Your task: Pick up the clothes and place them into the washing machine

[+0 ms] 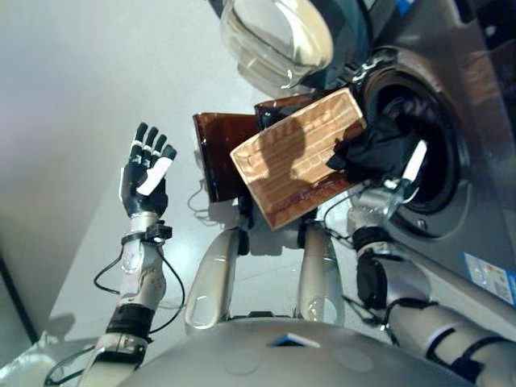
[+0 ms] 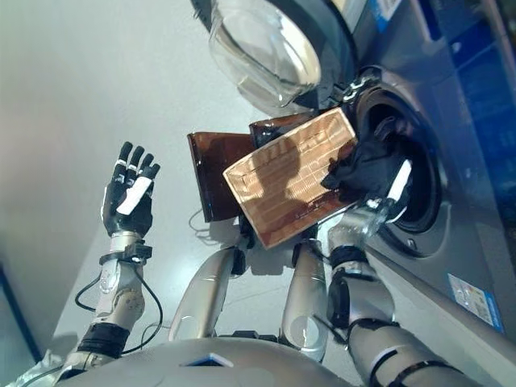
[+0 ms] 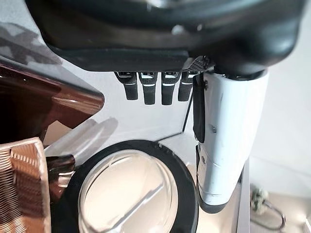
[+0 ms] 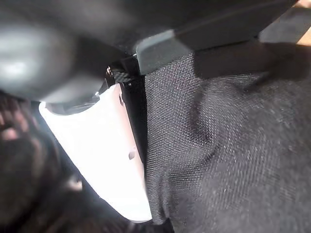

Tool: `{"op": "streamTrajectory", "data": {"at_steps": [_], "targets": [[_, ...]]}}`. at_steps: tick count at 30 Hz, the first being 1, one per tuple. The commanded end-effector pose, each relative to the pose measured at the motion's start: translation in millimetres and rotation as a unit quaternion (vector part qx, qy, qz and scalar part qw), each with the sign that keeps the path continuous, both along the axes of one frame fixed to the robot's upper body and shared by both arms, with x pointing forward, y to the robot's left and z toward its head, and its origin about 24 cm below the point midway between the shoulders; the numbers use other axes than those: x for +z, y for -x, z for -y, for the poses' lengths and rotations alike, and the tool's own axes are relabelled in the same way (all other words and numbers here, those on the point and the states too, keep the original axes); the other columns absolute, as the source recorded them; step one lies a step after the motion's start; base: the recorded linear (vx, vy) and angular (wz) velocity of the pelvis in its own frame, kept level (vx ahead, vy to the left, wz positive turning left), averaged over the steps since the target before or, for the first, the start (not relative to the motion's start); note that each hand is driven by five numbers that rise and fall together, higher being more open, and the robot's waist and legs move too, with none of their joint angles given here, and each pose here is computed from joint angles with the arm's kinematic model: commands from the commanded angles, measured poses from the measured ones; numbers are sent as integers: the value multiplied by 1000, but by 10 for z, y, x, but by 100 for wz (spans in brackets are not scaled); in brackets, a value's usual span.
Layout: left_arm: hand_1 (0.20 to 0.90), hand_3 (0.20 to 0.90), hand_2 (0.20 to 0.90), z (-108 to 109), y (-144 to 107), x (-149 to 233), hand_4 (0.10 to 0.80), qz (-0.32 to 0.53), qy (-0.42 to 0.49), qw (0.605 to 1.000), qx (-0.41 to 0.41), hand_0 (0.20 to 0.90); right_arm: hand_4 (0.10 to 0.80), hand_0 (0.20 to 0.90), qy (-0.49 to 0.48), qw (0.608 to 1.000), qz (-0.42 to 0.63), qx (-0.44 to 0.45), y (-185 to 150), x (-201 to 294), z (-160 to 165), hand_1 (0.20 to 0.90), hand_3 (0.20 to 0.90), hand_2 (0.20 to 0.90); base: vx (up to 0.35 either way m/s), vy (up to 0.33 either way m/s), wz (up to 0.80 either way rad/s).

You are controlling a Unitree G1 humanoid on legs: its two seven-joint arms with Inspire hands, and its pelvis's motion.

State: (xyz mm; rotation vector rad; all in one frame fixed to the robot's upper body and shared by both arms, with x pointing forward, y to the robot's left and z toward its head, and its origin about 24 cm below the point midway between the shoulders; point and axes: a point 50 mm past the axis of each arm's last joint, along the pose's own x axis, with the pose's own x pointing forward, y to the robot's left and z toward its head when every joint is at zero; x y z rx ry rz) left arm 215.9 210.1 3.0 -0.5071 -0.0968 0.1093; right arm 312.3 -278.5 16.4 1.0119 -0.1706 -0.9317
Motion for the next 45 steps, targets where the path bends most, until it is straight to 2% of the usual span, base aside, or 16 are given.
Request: {"op": "streamTrajectory", "data": {"at_steps": [1, 8, 12, 22, 30, 34, 39, 45], "targets": [[900, 900, 900, -102, -23, 423, 800, 117, -35, 992, -1, 900, 300, 200, 75, 995, 53, -36, -95, 452, 278, 200, 200, 200, -32, 10, 4], [900, 900, 900, -93, -12, 490, 800, 129, -31, 991, -6, 900, 300, 200, 31, 982, 134, -132, -106, 821, 507, 200, 200, 200, -29, 3, 6], [900, 900, 900, -116, -5, 530, 800, 135, -35, 990, -1, 900, 300, 200, 24, 974, 143, -174, -57, 917, 605, 200, 200, 200, -43, -10, 8], [900, 900, 900, -160, -5, 563, 800, 137, -42, 990, 12, 900, 300, 200, 54, 968, 147, -197, -20, 1146, 789, 200, 200, 200, -39, -21, 3], [900, 900, 900, -234, 14, 588, 800, 141, -55, 988, 15, 900, 300, 200, 135, 974, 104, -151, -53, 1234, 835, 200, 200, 200, 0, 0, 0], [900, 900, 900, -271, 41, 597, 800, 143, -55, 988, 21, 900, 300, 200, 137, 969, 108, -177, -44, 1432, 949, 200, 200, 200, 0, -4, -1], [900, 900, 900, -299, 60, 633, 800, 140, -74, 987, 14, 900, 300, 200, 135, 955, 119, -236, 23, 1921, 1182, 200, 200, 200, -4, -1, 2], [900, 900, 900, -292, 54, 668, 800, 138, -84, 987, 8, 900, 300, 200, 135, 946, 108, -273, 96, 2194, 1297, 200, 200, 200, -3, 5, 0]]}}
